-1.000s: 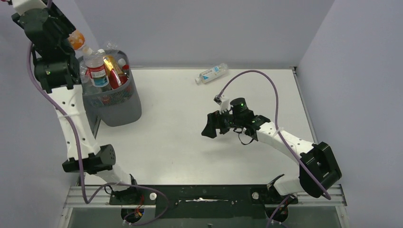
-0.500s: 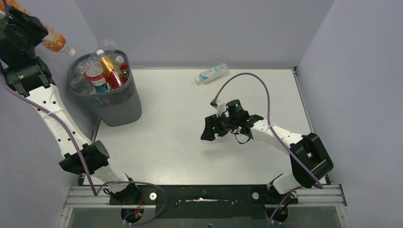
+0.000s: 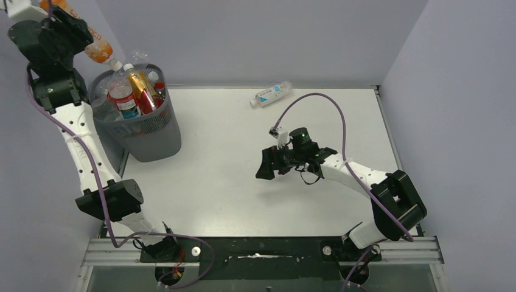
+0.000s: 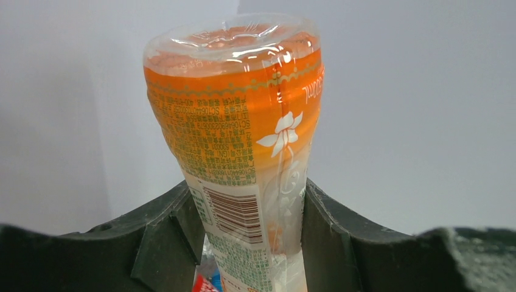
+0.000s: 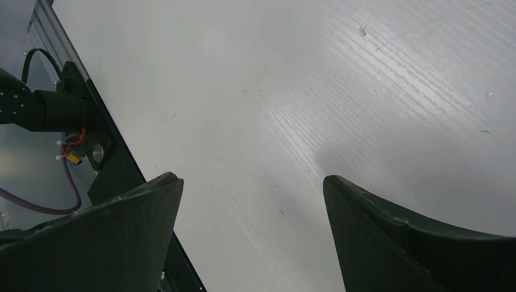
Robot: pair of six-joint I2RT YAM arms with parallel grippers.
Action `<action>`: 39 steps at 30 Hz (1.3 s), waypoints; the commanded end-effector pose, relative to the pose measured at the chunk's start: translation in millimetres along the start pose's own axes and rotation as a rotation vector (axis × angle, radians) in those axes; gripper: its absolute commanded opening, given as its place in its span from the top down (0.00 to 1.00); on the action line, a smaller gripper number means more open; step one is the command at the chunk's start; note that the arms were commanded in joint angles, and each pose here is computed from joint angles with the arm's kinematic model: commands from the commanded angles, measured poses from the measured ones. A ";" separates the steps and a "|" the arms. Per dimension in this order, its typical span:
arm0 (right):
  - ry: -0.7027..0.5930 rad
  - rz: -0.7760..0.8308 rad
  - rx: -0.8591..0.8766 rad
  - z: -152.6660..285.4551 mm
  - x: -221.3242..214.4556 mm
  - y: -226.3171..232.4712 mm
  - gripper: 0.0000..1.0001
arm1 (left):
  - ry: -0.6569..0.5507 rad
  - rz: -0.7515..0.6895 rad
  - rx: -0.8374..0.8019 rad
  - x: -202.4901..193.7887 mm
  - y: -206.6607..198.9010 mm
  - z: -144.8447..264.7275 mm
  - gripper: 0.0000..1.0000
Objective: Put the plastic bottles in the bin
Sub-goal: Place the plastic bottle in the trash bin.
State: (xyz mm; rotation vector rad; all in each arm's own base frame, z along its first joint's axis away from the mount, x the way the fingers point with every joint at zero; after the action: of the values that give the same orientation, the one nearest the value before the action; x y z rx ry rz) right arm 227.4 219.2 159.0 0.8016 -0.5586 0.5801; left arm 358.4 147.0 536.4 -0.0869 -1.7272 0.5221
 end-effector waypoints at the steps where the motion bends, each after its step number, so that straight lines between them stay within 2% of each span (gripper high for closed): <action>1: -0.044 0.031 0.024 2.4 4.7 5.1 0.11 | 0.006 -0.085 0.048 -18.0 -10.7 -17.7 0.56; 5: -0.047 0.028 0.023 3.8 2.0 5.4 0.11 | 0.035 -0.088 0.140 -34.2 4.0 -26.9 0.56; 9: -0.042 0.020 0.029 2.7 -3.0 4.6 0.11 | 0.026 -0.095 0.115 -45.4 8.1 -39.9 0.56; 16: 0.001 0.004 0.036 -1.1 -8.5 2.3 0.11 | -0.080 -0.118 0.057 -36.0 -3.6 -33.7 0.56; 32: 0.172 -0.104 0.047 -29.1 -14.8 9.8 0.11 | -0.140 -0.413 0.197 -75.5 30.0 -58.6 0.53; 39: 0.230 -0.094 0.042 -51.7 -10.8 23.2 0.11 | -0.127 -0.423 0.193 -95.3 52.1 -69.1 0.53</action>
State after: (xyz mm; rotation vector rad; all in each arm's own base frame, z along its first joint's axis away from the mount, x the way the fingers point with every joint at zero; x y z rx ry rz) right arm 212.4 251.4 124.1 0.7815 -0.2888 0.5706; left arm 435.1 166.0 433.9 0.3833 -1.6672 0.3911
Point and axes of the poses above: each gripper's point midway between its finger pads, its own z axis back along the fingers, its own y axis along the line the jaws close on, x = y × z, the point moved 9 cm from there along z, back along the fingers, and after that the axes turned 3 degrees about z, right-handed, at the moved point
